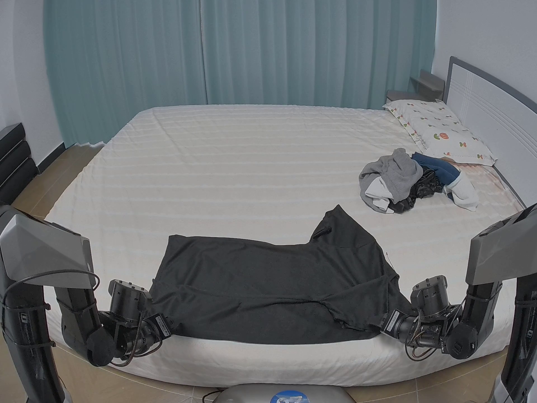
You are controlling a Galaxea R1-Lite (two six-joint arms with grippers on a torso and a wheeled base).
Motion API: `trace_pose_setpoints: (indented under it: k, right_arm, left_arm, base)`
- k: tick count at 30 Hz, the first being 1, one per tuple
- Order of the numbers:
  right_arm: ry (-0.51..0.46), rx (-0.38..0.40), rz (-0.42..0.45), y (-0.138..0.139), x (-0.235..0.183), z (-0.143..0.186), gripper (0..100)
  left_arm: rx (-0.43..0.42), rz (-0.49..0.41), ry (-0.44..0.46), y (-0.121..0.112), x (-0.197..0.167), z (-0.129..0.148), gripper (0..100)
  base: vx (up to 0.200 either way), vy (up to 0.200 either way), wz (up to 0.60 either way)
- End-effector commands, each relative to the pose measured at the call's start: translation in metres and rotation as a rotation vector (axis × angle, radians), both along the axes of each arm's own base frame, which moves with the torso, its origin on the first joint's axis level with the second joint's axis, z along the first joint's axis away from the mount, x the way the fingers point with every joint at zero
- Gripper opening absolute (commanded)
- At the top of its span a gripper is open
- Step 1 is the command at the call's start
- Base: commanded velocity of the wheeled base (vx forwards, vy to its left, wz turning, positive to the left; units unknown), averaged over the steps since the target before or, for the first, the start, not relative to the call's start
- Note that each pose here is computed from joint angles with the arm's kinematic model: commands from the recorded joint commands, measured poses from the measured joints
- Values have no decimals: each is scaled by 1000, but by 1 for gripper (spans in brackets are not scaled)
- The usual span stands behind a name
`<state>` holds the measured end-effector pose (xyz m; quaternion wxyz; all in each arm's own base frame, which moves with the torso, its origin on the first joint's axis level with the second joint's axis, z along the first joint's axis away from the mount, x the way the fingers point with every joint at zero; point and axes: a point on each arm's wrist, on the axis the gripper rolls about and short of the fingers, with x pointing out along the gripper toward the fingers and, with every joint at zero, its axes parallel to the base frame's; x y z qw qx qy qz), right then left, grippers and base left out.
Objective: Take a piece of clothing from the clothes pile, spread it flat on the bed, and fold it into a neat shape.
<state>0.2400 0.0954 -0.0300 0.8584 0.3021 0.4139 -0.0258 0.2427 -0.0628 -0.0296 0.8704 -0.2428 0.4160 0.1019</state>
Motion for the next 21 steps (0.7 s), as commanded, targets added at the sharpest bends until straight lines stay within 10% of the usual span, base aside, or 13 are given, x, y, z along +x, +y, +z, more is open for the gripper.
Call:
trace_pose_setpoints:
  k: [1,21]
  right_arm:
    - [-27,10,-15,-4,1,8,100]
    - [-264,99,-181,-65,31,64,100]
  left_arm:
    - [-1,5,-9,1,1,2,100]
    - [-109,17,-189,18,10,49,100]
  base:
    - [0,0,0]
    - [0,0,0]
